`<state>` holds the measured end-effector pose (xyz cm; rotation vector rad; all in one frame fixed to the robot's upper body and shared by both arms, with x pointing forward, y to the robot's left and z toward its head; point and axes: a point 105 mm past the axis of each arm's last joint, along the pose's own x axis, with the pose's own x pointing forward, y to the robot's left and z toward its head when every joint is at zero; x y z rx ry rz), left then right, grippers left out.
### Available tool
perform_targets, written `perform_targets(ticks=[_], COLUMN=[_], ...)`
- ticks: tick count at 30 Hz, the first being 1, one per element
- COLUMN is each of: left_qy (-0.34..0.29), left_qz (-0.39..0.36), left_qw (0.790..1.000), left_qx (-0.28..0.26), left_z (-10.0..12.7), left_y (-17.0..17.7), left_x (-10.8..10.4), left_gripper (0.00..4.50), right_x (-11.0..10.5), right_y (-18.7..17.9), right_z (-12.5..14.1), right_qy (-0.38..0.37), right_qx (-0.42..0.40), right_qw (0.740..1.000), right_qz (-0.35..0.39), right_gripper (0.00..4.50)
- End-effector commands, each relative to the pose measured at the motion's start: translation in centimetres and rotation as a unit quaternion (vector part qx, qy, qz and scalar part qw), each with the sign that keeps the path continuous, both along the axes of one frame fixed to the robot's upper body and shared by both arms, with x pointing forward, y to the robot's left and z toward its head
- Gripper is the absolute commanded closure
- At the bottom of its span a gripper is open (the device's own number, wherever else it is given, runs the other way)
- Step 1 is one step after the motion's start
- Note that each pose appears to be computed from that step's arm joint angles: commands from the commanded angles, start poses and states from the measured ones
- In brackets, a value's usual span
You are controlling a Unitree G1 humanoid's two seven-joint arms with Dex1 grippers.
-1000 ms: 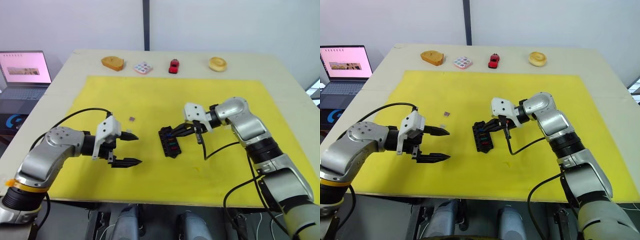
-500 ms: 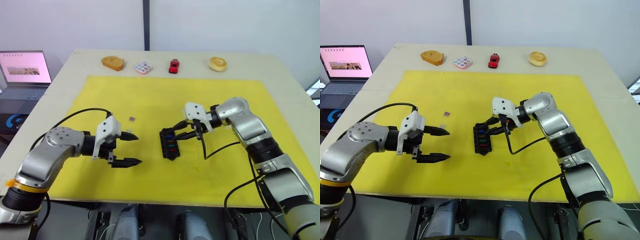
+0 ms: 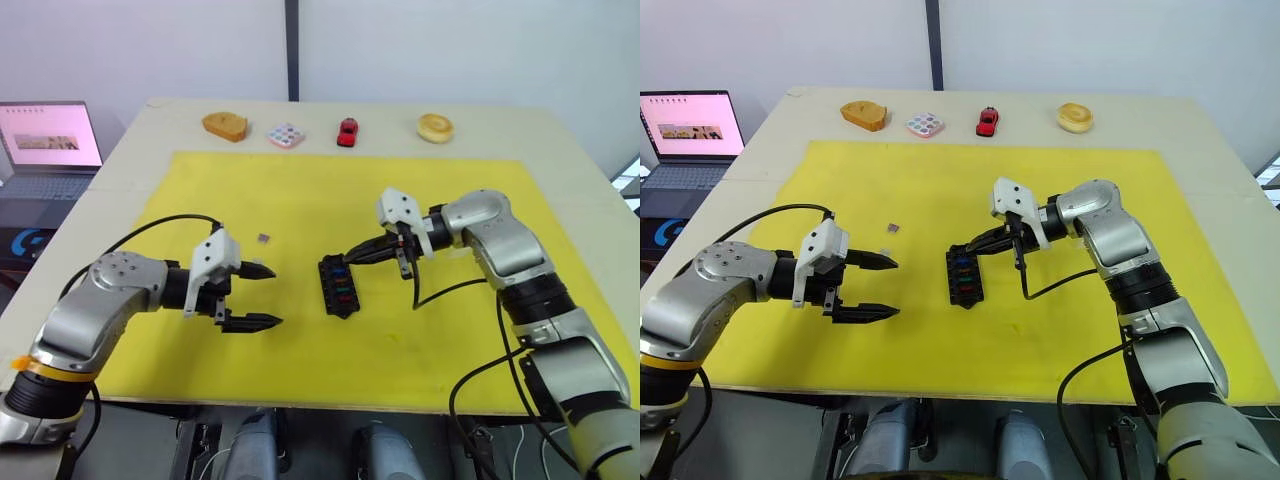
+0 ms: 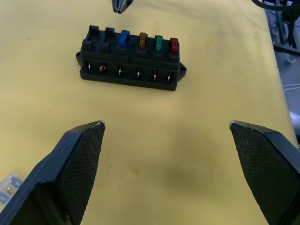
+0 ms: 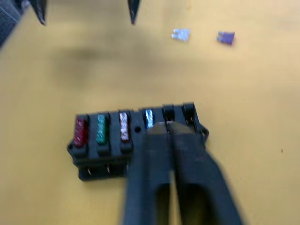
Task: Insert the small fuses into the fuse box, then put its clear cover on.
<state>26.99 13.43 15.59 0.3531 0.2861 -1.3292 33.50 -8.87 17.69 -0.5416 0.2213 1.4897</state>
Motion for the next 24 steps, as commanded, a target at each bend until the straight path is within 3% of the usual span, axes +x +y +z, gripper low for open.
perform_targets(ticks=[1,24], left_qy=[-0.021,-0.027], left_qz=[-0.007,-0.001], left_qw=[1.000,1.000], left_qx=[0.001,-0.001], left_z=[1.0,1.4], left_y=[-0.1,0.0], left_x=[0.1,0.3], left_gripper=[0.00,0.00], right_x=[-0.5,-0.3], right_y=[0.5,1.1], right_z=[1.0,-1.6], right_qy=[-0.012,-0.020], right_qx=[0.022,-0.009], right_qw=[1.000,1.000], right_qz=[0.007,0.002], right_gripper=[4.43,4.43])
